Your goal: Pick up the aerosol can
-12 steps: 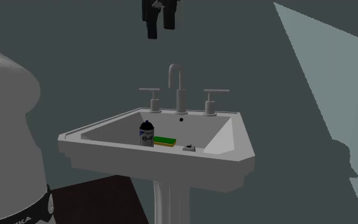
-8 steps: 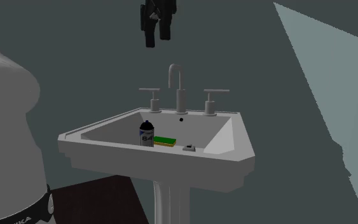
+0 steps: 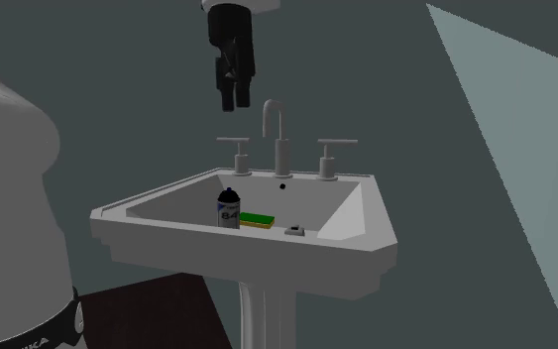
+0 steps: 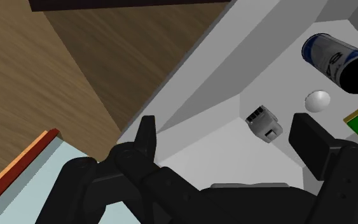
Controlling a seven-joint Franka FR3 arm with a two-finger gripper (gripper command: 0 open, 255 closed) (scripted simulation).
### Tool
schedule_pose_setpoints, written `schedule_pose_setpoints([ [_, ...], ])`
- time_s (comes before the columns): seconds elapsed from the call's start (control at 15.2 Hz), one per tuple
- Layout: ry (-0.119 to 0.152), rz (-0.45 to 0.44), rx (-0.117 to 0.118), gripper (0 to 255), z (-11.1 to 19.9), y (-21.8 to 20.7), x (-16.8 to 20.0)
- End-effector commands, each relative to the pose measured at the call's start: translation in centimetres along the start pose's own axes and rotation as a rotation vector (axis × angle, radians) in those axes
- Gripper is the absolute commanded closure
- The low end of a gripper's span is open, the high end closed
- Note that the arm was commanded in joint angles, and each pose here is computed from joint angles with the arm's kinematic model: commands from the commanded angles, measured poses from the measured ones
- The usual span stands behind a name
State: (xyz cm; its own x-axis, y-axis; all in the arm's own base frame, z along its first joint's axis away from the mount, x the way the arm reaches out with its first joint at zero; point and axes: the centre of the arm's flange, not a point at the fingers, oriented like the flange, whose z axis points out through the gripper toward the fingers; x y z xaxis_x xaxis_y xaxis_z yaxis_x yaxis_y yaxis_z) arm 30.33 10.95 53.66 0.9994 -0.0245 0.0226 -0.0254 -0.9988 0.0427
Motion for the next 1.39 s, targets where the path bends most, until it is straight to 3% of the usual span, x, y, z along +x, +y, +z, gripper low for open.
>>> schedule_pose_setpoints([
  [0.0, 0.001, 0.016, -0.006, 0, 1.6, -2.5, 0.1],
  [1.32, 0.002, 0.154, -0.068, 0, 16.9, -24.7, 3.9],
])
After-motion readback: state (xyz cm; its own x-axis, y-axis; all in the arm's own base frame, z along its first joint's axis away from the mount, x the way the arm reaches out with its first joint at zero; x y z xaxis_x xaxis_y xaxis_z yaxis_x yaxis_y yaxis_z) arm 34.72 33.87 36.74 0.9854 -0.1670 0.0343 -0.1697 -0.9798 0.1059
